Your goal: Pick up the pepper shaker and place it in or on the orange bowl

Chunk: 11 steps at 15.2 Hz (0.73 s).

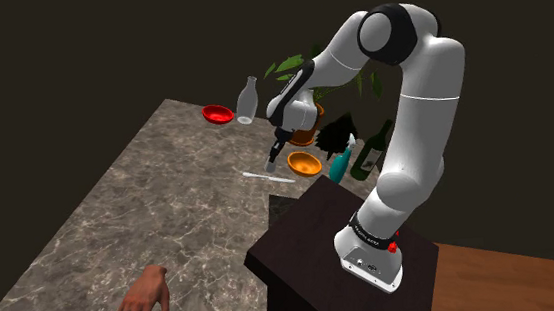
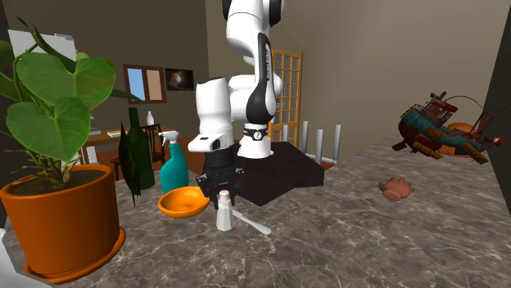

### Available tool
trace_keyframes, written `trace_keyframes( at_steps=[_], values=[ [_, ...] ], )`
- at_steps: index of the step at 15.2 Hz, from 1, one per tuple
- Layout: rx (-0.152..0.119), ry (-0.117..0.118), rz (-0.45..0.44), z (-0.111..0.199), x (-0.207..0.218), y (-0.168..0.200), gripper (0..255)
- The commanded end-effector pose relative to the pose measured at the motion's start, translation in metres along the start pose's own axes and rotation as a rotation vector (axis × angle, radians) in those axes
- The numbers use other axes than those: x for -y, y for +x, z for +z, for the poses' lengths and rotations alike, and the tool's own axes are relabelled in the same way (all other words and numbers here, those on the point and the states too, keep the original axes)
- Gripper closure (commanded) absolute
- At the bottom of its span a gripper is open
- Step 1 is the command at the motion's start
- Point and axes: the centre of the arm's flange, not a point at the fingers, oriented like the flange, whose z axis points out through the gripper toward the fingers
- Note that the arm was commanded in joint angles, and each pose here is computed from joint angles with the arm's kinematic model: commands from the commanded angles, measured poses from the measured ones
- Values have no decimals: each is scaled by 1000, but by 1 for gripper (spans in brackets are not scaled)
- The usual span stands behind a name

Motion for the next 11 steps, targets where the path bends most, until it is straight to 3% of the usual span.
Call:
trace_keyframes(
  at_steps=[1, 8, 11],
  values=[
    [1, 0, 0, 0, 0, 0, 255],
    [1, 0, 0, 0, 0, 0, 255],
    [1, 0, 0, -15, 1, 1, 255]
  ],
)
